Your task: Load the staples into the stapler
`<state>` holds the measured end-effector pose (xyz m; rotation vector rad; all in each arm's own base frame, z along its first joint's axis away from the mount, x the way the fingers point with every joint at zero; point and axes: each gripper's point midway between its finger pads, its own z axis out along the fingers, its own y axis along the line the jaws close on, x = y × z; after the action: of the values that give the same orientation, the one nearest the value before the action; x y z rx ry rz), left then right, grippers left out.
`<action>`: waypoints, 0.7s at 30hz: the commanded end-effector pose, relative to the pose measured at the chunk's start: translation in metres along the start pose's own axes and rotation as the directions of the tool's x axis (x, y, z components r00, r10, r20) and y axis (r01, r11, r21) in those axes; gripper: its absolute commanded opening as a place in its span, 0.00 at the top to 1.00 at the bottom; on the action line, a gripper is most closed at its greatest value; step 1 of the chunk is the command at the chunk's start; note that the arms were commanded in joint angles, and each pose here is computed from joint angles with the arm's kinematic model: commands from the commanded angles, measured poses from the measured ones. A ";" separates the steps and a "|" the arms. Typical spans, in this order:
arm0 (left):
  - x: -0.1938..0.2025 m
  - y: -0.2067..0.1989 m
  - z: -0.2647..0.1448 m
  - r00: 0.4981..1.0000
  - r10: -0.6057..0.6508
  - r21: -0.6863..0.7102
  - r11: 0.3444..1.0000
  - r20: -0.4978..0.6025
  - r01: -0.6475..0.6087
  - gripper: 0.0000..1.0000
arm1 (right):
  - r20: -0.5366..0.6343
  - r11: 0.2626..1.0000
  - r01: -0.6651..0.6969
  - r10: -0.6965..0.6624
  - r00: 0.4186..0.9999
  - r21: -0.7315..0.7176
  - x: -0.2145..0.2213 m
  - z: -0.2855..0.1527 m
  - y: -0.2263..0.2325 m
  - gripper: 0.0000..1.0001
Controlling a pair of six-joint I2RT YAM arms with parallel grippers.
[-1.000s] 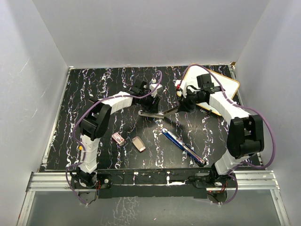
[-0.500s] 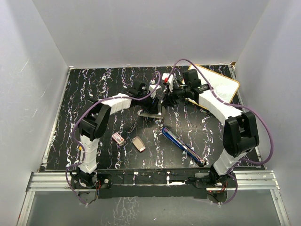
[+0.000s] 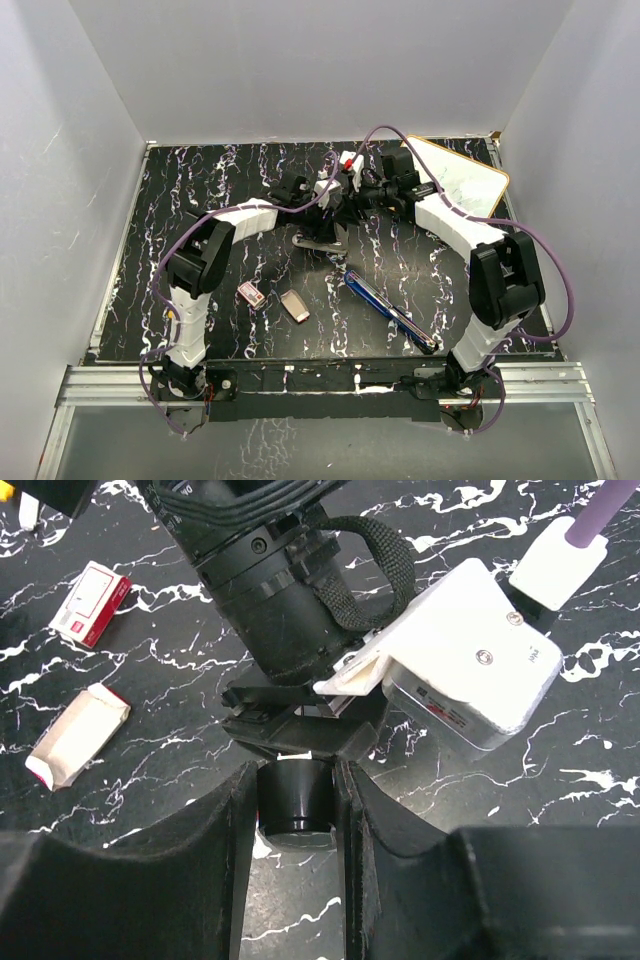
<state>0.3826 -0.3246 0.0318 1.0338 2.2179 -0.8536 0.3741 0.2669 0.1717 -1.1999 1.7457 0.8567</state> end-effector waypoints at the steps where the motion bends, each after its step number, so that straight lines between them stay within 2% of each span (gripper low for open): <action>1: 0.070 -0.008 -0.004 0.973 -0.111 0.006 0.993 -0.205 0.114 0.52 | 0.062 0.999 -0.036 0.036 0.997 -0.007 -0.013 0.012 0.000 0.81; 8: 0.059 -0.007 -0.010 0.982 -0.106 0.032 0.993 -0.154 0.112 0.52 | 0.039 0.998 -0.053 0.052 0.998 0.018 0.000 0.021 -0.001 0.83; 14: 0.058 -0.010 -0.013 0.990 -0.098 0.063 0.993 -0.105 0.105 0.51 | -0.016 0.999 0.002 -0.002 1.000 0.048 0.017 0.029 0.010 0.84; 21: 0.057 -0.013 -0.016 0.994 -0.089 0.087 0.992 -0.064 0.094 0.50 | -0.032 0.999 0.007 -0.005 0.999 0.051 0.027 0.031 0.014 0.85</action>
<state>0.3735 -0.3090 0.0298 0.9678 2.1864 -0.9875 0.3686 0.2954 0.1645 -1.1860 1.6862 0.8311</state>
